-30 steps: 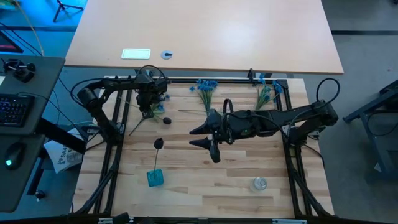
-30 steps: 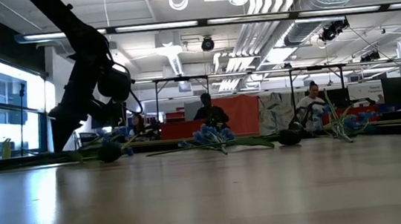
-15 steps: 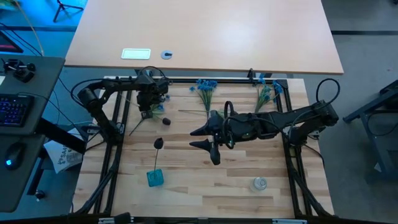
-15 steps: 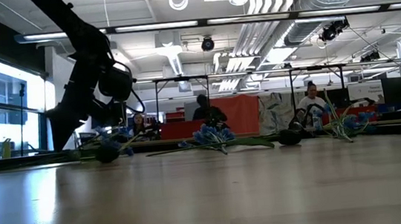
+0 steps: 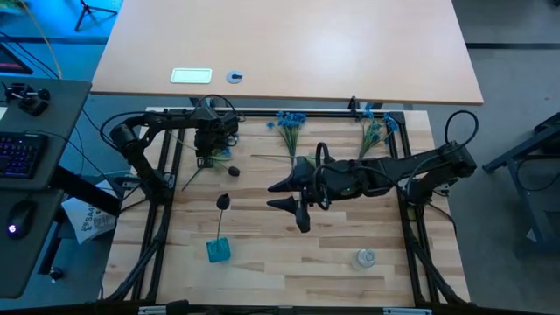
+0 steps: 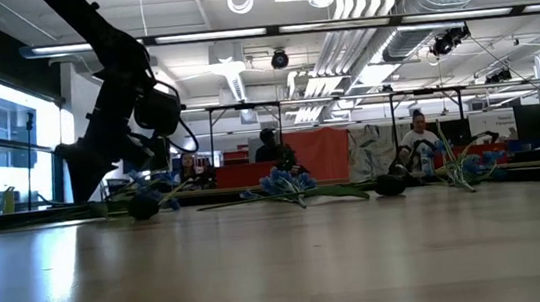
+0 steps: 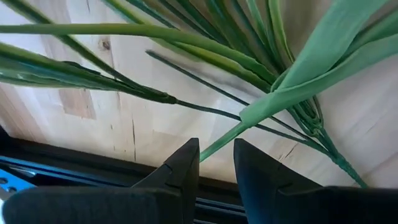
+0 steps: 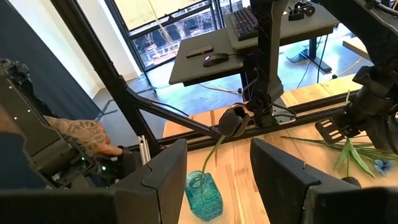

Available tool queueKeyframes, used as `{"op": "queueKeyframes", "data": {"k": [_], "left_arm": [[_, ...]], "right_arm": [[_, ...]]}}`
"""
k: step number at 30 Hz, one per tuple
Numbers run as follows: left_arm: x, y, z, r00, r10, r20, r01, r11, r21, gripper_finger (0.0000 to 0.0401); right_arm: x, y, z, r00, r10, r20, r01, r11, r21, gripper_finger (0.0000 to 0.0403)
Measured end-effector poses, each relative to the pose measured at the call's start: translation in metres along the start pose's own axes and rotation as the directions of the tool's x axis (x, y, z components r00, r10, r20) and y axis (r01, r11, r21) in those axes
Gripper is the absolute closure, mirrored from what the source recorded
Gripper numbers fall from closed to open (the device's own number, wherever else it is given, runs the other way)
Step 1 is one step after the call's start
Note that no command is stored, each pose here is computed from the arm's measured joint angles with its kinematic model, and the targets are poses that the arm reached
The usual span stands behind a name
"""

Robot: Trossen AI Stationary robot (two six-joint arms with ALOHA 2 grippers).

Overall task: Sort flowers into vase by color
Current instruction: Put the left black flower into the blue vase

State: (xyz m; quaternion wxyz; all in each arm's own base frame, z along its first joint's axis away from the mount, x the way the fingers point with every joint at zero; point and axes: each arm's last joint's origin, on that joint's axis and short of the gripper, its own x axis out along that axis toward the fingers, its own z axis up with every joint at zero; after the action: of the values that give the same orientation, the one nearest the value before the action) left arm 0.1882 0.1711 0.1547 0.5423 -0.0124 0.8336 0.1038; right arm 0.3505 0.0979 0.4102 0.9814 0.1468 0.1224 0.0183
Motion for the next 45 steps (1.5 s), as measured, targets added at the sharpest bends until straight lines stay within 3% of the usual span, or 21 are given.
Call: {"op": "queueKeyframes", "data": {"k": [14,20,24,28,32,37,42,45], "left_arm": [[0.029,-0.003,0.016,0.99,-0.078,-0.12,0.077,0.997,-0.017,0.0318],[0.024,-0.003,0.011,0.99,-0.059,-0.128,0.055,0.998,-0.032,0.0386],[0.011,0.0,0.004,0.988,-0.037,-0.148,0.027,0.997,-0.073,0.0394],[-0.017,0.009,-0.007,0.999,-0.001,-0.048,-0.008,0.984,-0.177,0.0398],[-0.057,0.017,-0.027,0.987,0.004,0.161,0.048,0.947,-0.317,0.04],[-0.102,0.01,-0.064,0.86,0.048,0.508,0.203,0.881,-0.427,0.04],[-0.132,0.002,-0.103,0.718,0.236,0.654,0.203,0.828,-0.522,0.0401],[-0.146,-0.008,-0.128,0.614,0.293,0.733,0.264,0.798,-0.541,0.0401]], "right_arm": [[0.0,0.0,0.0,1.0,0.0,0.0,0.0,1.0,0.002,0.0231],[0.0,-0.001,0.0,1.0,-0.02,0.005,0.02,0.999,-0.027,0.0231],[0.0,-0.001,0.0,0.999,-0.045,0.014,0.046,0.997,-0.066,0.0231],[0.0,-0.001,0.001,0.998,-0.052,0.026,0.055,0.993,-0.103,0.0231],[0.0,0.0,0.006,0.997,-0.035,0.071,0.045,0.989,-0.141,0.0231],[-0.001,0.002,0.01,0.993,-0.019,0.118,0.043,0.978,-0.205,0.0231],[-0.001,0.002,0.012,0.991,-0.014,0.133,0.045,0.971,-0.235,0.0231],[-0.001,0.003,0.012,0.99,-0.012,0.139,0.046,0.969,-0.242,0.0231]]}}
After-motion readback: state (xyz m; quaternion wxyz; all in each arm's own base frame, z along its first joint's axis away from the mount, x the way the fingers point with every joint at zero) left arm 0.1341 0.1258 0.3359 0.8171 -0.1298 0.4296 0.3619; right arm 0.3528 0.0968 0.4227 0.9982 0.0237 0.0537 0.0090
